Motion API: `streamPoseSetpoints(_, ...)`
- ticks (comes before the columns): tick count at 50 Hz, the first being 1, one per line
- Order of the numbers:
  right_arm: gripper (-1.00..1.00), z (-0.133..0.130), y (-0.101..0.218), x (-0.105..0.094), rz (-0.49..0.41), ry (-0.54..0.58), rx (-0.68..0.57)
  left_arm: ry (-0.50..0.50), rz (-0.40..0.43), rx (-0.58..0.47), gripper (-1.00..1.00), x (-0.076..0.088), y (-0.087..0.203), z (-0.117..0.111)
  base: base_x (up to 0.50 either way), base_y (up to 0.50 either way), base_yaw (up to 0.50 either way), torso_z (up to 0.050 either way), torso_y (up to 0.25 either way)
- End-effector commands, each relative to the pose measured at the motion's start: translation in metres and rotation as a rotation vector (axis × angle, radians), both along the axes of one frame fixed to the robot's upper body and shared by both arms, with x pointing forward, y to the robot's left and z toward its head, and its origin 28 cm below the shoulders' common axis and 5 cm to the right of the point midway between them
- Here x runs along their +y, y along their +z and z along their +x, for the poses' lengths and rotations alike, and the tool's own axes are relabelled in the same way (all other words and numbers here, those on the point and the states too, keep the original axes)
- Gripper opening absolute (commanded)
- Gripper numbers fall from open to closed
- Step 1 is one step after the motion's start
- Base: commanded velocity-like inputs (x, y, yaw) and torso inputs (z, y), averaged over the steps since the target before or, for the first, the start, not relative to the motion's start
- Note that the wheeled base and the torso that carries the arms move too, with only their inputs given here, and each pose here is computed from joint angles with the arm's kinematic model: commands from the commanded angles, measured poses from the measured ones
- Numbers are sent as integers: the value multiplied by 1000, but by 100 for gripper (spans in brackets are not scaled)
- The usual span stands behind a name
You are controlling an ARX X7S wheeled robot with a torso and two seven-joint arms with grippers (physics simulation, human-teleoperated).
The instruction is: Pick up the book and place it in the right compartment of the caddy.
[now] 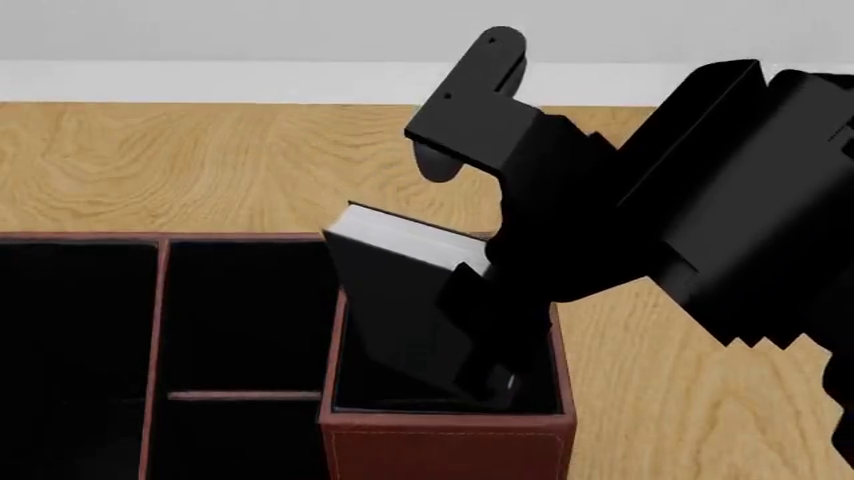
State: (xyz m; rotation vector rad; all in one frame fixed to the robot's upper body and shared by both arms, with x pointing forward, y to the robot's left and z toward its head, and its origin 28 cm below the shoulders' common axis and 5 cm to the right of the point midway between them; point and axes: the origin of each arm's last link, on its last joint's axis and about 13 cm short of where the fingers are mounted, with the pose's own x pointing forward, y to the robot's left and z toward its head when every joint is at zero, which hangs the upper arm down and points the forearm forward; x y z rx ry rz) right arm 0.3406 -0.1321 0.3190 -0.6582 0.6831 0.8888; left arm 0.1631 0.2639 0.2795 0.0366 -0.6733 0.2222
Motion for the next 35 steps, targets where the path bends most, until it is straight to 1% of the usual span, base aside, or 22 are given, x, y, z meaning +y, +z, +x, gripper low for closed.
streamPoseSetpoints(1,-100,8,-8,-1,7,-13,-40,2,-1,4,100,0,-2,1,0,0,3,0,0)
streamPoseSetpoints(15,-100,27,-25,-2,-7,-31,-72,11,-1,14,100,1,-3,1,0,0,0,1,1)
streamPoseSetpoints(35,-100,37,-52,4,-9,-17,-44,11,4,23,100,1,-3,5,0,0,0,0,1)
